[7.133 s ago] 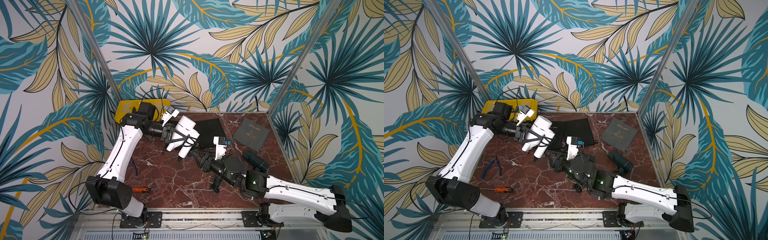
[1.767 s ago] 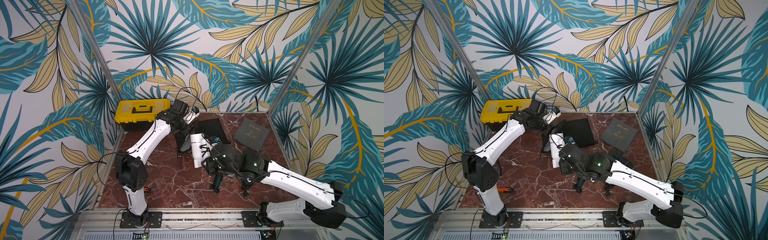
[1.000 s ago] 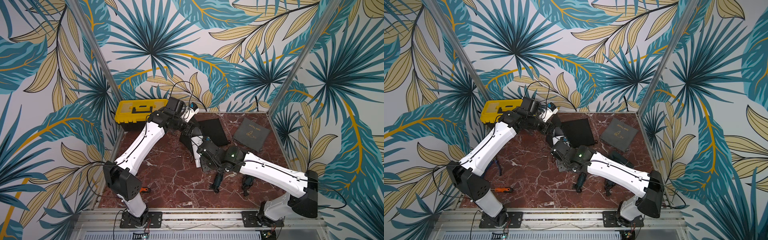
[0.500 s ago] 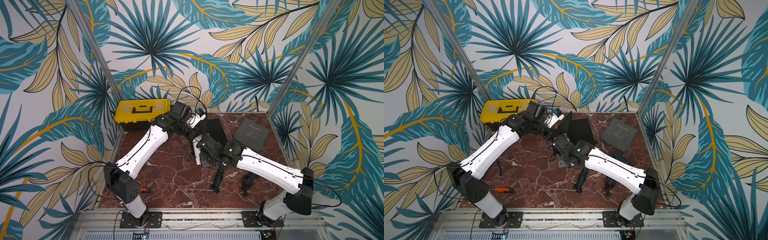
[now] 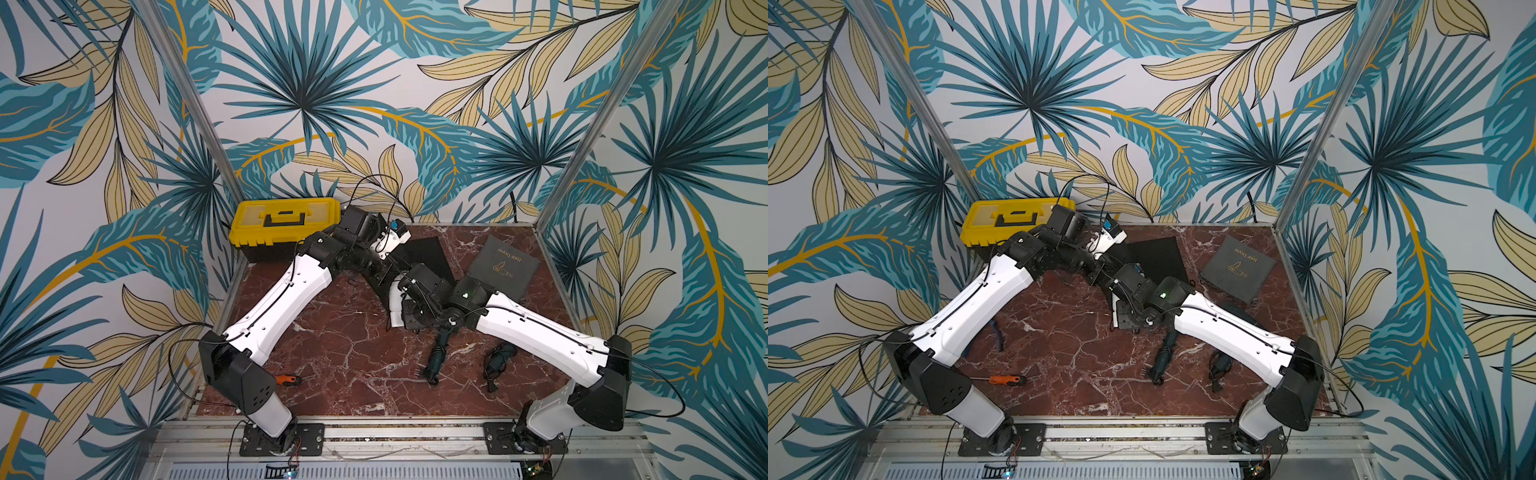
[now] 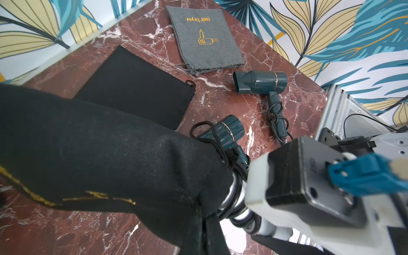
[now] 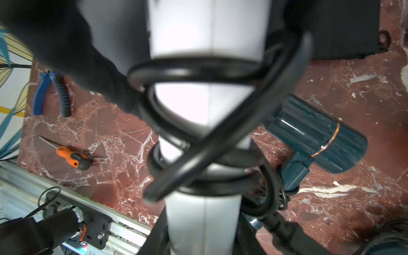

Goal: Pack away hair dryers
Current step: Place the hair dryer in the drawstring bag.

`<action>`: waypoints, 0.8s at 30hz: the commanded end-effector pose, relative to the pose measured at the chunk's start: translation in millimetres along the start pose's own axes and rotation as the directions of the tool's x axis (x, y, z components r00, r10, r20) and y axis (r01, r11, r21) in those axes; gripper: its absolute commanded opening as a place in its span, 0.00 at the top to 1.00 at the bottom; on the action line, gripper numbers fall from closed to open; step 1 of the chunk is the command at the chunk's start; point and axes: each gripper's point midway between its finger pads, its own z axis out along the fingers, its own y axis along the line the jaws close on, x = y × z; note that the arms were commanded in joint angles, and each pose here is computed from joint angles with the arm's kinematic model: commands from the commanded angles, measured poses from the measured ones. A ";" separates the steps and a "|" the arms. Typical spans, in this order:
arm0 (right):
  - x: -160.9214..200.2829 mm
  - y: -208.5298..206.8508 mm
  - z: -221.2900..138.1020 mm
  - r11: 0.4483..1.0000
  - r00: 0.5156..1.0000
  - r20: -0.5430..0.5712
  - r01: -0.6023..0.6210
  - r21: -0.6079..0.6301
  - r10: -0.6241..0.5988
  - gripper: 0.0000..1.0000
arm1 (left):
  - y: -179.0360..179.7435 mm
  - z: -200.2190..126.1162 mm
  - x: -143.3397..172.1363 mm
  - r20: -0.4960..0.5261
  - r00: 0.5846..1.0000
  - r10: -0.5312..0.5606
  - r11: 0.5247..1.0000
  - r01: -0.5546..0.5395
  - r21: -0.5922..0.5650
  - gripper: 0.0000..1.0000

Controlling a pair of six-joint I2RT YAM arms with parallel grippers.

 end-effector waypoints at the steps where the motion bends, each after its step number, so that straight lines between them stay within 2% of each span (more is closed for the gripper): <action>1: -20.2 11.5 -20.4 0.997 0.997 0.075 -0.008 -0.081 0.015 1.00 | -14.1 -3.0 2.5 0.006 1.000 0.011 0.998 -0.011 0.055 1.00; 6: -22.1 7.6 -20.5 0.993 0.995 0.088 -0.037 -0.115 0.047 1.00 | -21.6 -4.1 4.7 0.009 1.000 0.028 0.996 -0.029 0.089 1.00; 10: -19.9 15.3 -19.6 0.985 0.999 0.047 -0.019 -0.174 0.027 1.00 | -34.4 -6.7 6.1 0.019 0.998 0.055 0.987 -0.058 0.149 1.00; 18: -20.0 4.9 -13.9 0.993 1.000 -0.002 -0.002 -0.114 0.002 1.00 | -55.3 -17.7 5.0 0.050 0.997 0.067 0.968 -0.077 0.239 1.00; 21: -24.2 7.1 -13.7 0.992 1.000 0.014 -0.007 -0.124 0.008 1.00 | -63.9 -22.7 2.5 0.063 0.996 0.058 0.957 -0.074 0.280 1.00; 24: -29.8 11.4 -17.6 0.989 0.999 0.038 -0.009 -0.146 0.014 0.95 | -68.5 -27.8 -0.3 0.073 0.996 0.048 0.953 -0.067 0.296 1.00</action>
